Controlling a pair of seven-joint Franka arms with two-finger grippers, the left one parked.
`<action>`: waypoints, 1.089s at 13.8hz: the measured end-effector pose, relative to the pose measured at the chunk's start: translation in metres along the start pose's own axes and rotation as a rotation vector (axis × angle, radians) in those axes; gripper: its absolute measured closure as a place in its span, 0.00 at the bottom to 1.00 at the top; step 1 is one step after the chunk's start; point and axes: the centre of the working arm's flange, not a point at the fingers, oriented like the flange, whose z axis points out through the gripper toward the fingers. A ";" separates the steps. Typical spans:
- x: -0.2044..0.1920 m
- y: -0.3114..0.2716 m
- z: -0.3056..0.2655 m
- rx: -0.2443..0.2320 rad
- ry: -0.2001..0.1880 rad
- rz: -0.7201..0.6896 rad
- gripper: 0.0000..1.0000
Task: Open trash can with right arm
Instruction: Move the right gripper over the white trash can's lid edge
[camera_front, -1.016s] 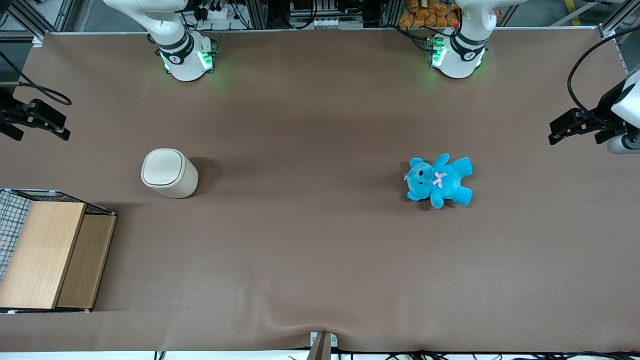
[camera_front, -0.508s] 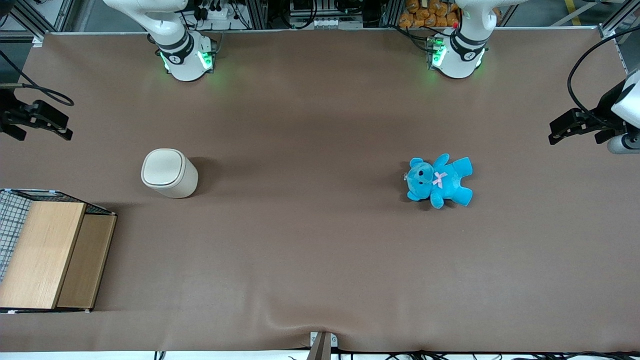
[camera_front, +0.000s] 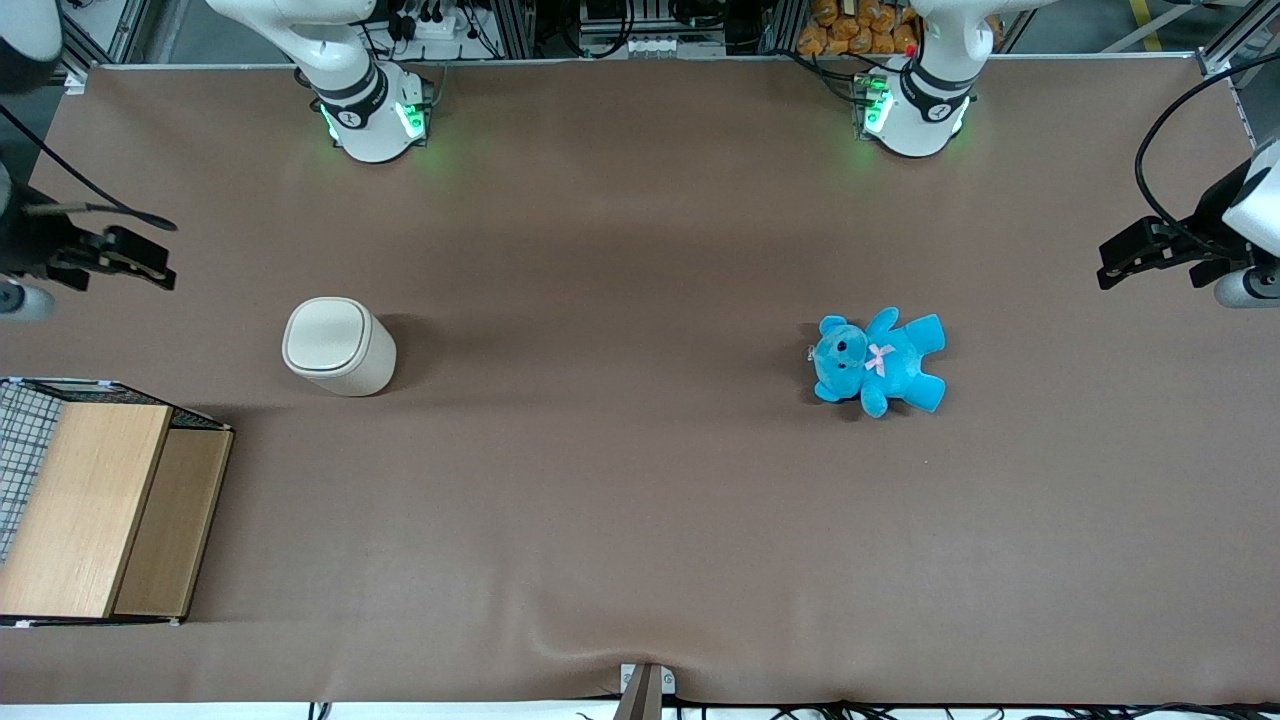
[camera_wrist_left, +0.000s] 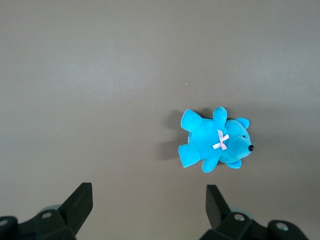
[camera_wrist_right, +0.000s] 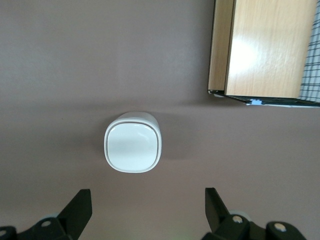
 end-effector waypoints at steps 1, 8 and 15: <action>0.005 0.000 0.009 0.001 -0.011 -0.001 0.00; 0.011 -0.004 0.087 0.003 -0.086 -0.008 0.63; -0.004 -0.006 0.152 0.007 -0.195 -0.011 0.99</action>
